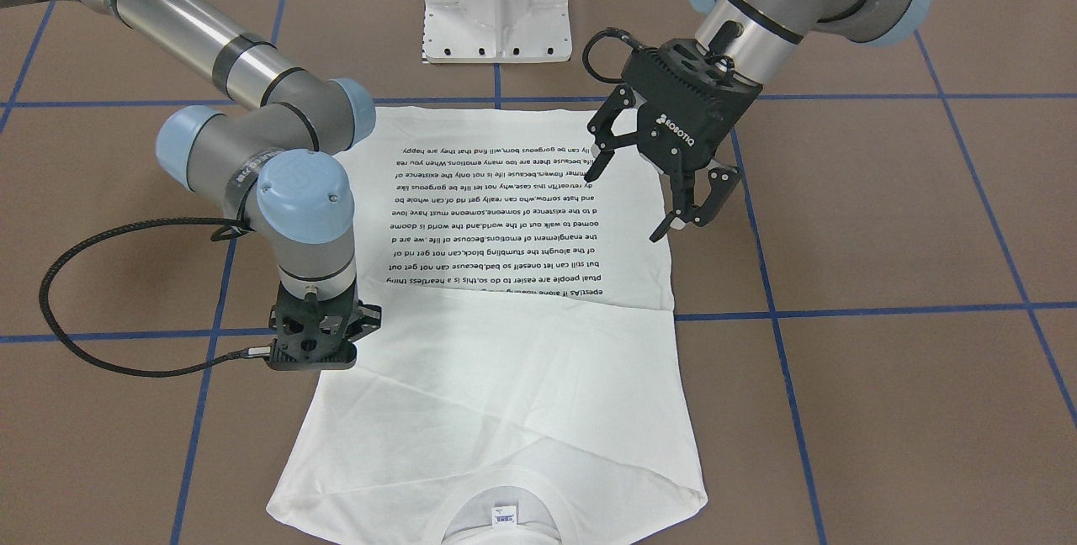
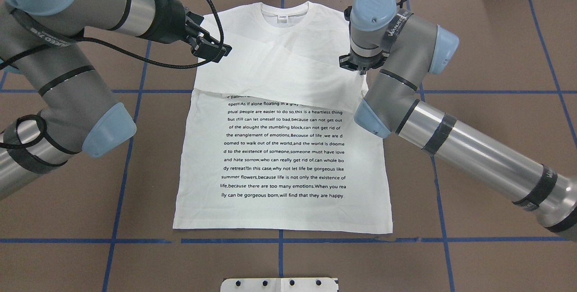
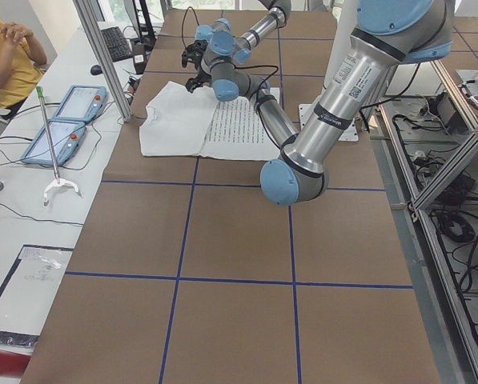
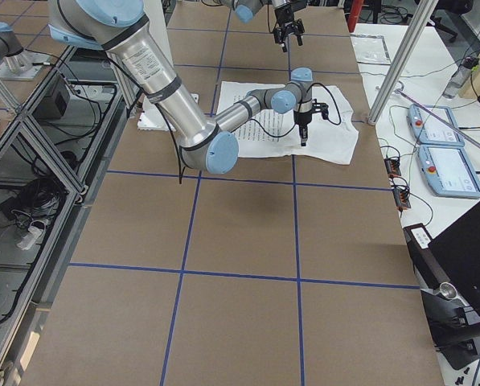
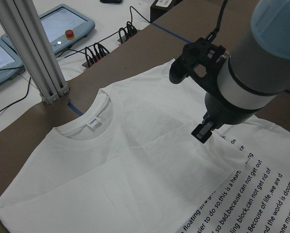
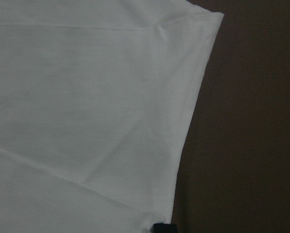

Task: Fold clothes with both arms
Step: 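Move both grippers to the hem corners nearest the robot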

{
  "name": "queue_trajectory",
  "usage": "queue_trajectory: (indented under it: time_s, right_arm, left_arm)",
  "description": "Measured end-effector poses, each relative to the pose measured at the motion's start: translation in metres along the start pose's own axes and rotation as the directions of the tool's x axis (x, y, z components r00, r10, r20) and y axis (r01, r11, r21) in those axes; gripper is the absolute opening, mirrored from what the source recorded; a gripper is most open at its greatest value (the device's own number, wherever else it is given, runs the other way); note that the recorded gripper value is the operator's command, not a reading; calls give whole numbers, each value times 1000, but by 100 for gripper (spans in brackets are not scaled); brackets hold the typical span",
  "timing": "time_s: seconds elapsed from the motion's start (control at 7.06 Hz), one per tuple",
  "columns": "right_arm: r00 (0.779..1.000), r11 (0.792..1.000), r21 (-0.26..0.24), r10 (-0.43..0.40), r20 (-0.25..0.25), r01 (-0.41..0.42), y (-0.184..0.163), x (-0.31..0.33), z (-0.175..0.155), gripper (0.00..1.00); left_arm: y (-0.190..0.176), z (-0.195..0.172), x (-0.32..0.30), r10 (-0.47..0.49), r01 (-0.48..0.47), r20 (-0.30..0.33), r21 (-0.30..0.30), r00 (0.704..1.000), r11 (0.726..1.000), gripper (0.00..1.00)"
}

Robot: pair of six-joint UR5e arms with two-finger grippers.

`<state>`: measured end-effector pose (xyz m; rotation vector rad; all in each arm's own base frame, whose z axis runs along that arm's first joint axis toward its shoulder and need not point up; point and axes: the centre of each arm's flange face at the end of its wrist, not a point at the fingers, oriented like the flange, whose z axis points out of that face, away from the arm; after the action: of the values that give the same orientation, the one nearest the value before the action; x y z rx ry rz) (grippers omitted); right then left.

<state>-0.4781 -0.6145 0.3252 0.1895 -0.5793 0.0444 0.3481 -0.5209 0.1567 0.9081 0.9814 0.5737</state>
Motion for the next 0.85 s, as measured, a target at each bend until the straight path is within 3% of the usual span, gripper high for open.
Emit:
queue_trajectory:
  time_s: [0.42,0.71,0.85]
  right_arm:
    - [1000,999,33,3,19,-4,-4,20,-5,100]
    - [992,998,52,37,120,-43,4,29,-48,100]
    - [980,996,45,66,187,-76,29,43,-74,100]
  left_arm:
    - [8,5,-4,-14,14,4,-21,1000,1000,100]
    - [32,8,-16,-93,94,27,-56,995,994,100]
    - [52,7,-23,-184,187,46,-73,982,980,100]
